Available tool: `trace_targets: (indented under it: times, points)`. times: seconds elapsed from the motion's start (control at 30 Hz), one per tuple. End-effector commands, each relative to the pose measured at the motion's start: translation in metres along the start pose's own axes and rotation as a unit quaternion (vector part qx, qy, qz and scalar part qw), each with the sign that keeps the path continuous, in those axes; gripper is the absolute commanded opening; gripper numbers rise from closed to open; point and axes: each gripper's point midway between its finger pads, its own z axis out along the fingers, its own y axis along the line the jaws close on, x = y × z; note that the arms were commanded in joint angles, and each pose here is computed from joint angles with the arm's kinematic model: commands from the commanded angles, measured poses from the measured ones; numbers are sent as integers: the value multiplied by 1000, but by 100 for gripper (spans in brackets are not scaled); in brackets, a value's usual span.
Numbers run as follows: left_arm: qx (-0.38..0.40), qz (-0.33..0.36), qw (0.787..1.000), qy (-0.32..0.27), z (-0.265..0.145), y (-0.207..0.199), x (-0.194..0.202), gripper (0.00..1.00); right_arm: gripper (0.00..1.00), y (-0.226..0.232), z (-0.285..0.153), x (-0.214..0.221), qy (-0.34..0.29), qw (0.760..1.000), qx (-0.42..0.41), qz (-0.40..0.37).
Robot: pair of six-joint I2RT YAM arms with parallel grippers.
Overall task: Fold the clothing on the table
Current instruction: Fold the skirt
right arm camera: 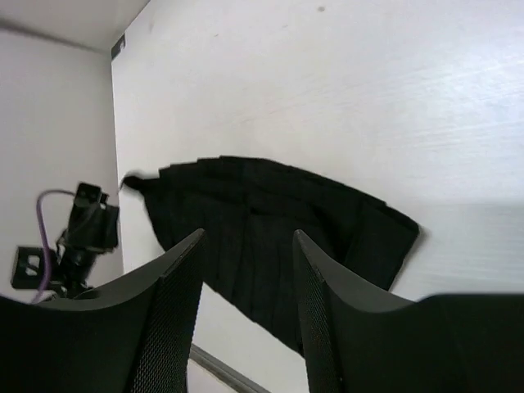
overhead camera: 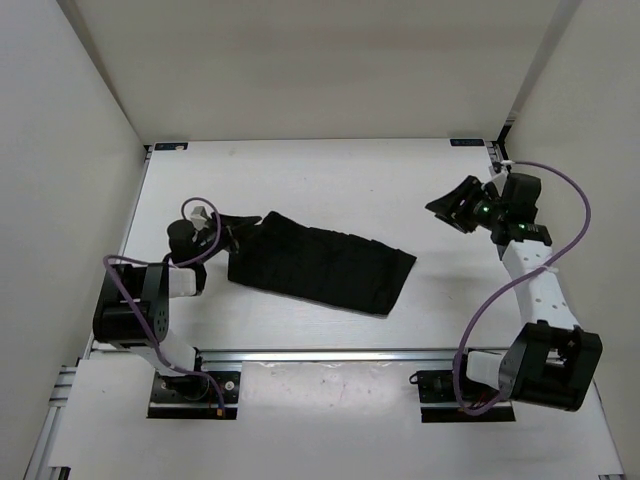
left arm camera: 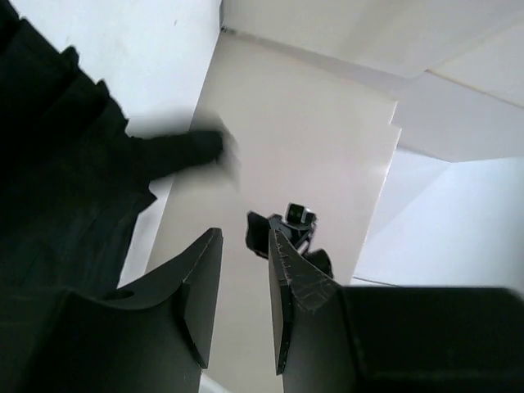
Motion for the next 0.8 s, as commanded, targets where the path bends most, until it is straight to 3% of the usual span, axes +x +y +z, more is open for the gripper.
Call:
trace_targets:
  times: [0.0, 0.1, 0.2, 0.37, 0.57, 0.77]
  points:
    - [19, 42, 999, -19, -18, -15, -6, 40, 51, 14, -5, 26, 45, 998, 14, -51]
    - [-30, 39, 998, -24, -25, 16, -6, 38, 51, 16, -2, 53, 80, 995, 15, -58]
    - [-44, 36, 998, -33, -28, 30, -6, 38, 51, 21, -1, 52, 77, 995, 4, -62]
    - [-96, 121, 987, -32, -17, 34, -23, 29, 51, 15, 8, 76, 149, 985, 46, -80]
    - [-283, 276, 916, -61, -33, 49, -68, 29, 52, 5, 0, 98, 188, 976, 76, -84]
    - [-279, 313, 907, -31, -26, 49, -69, 33, 54, 16, 13, 114, 213, 975, 31, -58]
